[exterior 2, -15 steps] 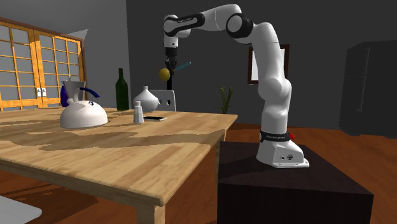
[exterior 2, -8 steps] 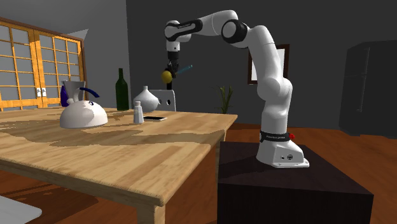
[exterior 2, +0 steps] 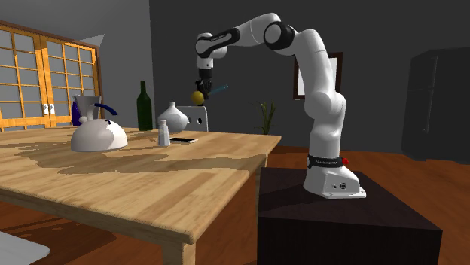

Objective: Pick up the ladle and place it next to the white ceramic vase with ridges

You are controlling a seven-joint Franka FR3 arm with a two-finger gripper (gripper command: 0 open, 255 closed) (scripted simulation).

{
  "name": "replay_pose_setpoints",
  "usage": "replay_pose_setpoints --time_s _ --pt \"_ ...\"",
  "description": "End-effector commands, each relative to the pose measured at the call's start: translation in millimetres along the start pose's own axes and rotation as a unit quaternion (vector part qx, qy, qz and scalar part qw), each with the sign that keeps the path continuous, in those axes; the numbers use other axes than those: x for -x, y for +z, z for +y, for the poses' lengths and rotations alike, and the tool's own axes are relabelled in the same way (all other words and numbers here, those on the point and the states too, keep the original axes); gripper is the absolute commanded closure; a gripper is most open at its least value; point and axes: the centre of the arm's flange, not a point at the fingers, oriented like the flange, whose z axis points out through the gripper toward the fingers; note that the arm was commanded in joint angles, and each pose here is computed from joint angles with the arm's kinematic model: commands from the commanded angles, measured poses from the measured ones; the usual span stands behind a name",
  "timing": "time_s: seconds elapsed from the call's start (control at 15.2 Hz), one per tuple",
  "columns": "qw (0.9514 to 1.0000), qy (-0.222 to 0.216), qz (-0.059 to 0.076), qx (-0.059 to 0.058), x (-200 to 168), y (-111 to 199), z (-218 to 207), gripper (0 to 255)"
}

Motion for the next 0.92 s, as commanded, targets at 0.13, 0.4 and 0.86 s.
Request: replay_pose_setpoints --time_s 0.13,0.4,0.86 --pt "1.0000 0.000 0.000 0.000 1.2 20.3 -3.8 255" --pt "1.0000 0.000 0.000 0.000 2.9 41.0 -7.2 255" --pt "1.0000 0.000 0.000 0.000 5.9 77.4 -13.2 255"
